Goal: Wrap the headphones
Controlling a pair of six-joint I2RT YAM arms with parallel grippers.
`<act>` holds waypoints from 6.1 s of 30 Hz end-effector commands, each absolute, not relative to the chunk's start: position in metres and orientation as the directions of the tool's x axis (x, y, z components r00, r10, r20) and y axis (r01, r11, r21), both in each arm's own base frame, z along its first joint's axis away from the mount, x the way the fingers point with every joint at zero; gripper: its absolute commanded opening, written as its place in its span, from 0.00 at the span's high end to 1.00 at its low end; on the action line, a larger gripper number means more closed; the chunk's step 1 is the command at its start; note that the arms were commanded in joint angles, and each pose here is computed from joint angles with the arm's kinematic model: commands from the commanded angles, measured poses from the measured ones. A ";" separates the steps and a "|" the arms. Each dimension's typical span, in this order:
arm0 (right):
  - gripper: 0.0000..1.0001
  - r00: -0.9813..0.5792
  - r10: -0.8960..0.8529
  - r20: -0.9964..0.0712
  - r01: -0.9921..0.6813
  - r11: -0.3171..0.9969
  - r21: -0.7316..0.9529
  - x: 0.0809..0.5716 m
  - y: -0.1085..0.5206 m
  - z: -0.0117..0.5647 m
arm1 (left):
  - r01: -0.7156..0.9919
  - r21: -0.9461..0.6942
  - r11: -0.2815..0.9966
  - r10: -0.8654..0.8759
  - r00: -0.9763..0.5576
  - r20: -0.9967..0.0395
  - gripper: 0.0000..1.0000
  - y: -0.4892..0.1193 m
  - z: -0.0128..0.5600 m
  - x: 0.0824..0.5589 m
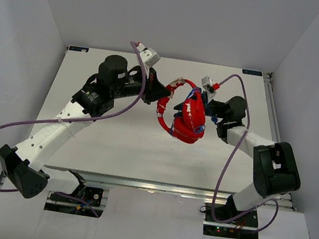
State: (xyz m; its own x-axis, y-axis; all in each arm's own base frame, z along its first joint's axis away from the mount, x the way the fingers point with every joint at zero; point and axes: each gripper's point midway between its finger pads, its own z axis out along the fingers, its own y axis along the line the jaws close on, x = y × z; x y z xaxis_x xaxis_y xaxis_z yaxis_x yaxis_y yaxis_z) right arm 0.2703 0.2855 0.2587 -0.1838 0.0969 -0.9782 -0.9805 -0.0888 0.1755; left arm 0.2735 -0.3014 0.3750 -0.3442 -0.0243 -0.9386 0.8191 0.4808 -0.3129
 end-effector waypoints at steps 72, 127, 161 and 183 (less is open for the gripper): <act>0.89 0.171 -0.034 -0.985 -0.985 -0.015 -0.171 0.249 0.267 0.273 | 0.826 -0.212 0.522 -0.142 -0.161 -0.977 1.00 -0.283 0.450 0.268; 0.37 0.065 0.002 -0.998 -0.988 0.143 -0.064 0.269 0.268 0.307 | 0.821 -0.221 0.527 -0.194 -0.137 -0.971 1.00 -0.279 0.457 0.266; 0.92 -0.301 0.007 -0.954 -0.953 0.044 0.301 0.254 0.281 0.169 | 0.000 -0.704 0.710 -0.654 -0.369 -0.660 1.00 -0.236 0.207 0.377; 0.70 -0.566 -0.009 -0.825 -0.797 0.261 0.544 0.332 0.269 0.080 | -0.137 -0.525 0.840 -0.484 -0.626 -0.612 0.92 -0.262 0.074 0.414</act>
